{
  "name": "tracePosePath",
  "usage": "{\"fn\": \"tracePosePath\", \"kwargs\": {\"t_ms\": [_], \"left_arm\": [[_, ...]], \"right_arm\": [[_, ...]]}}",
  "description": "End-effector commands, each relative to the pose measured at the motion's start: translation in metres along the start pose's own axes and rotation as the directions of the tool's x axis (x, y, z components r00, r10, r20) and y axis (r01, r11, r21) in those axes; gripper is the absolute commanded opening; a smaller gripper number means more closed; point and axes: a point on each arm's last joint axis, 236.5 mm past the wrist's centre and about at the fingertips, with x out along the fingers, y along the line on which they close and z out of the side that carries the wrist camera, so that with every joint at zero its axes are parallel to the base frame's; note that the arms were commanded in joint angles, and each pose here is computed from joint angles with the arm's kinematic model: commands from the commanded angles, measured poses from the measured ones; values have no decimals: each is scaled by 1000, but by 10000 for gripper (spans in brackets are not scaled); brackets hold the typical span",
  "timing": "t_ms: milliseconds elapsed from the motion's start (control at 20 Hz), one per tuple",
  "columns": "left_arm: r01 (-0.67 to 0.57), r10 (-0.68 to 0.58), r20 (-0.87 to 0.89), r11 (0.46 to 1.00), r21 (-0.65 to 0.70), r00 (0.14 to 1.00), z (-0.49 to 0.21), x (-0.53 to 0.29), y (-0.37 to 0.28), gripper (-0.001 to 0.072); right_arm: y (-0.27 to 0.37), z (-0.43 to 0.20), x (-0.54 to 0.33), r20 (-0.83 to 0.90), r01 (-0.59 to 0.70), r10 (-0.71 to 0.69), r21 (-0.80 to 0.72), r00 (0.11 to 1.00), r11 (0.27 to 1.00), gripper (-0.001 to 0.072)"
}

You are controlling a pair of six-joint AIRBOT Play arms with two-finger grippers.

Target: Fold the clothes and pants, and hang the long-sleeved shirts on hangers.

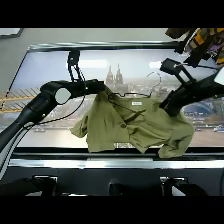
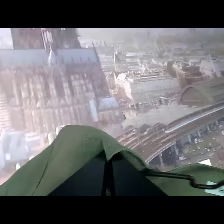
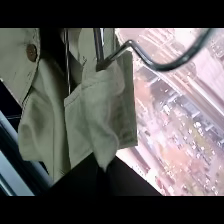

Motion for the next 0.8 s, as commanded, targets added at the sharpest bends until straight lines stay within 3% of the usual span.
{"fn": "tracePosePath", "kwargs": {"t_ms": [0, 200, 300, 500, 750], "left_arm": [[51, -53, 57, 998, 43, 997, 21, -14, -27, 18], [125, -146, 122, 978, 164, 982, 40, -55, -74, 18], [151, -172, 102, 972, 182, 980, 33, -74, -89, 18], [148, -132, -90, 967, 208, 987, -24, -73, -92, 18], [79, -43, -172, 975, 208, 984, -70, -53, -70, 19]], "right_arm": [[-17, 16, 27, 48, -17, 15, 46, 999, 999, 26], [-6, 39, 63, 55, -55, 56, -15, 997, 998, 26], [-6, 67, 68, 124, 5, 2, -52, 992, 999, 26], [-16, 102, 27, 235, 128, -104, -89, 967, 988, 26], [7, 80, -33, 196, 187, -156, -156, 968, 970, 26]]}}
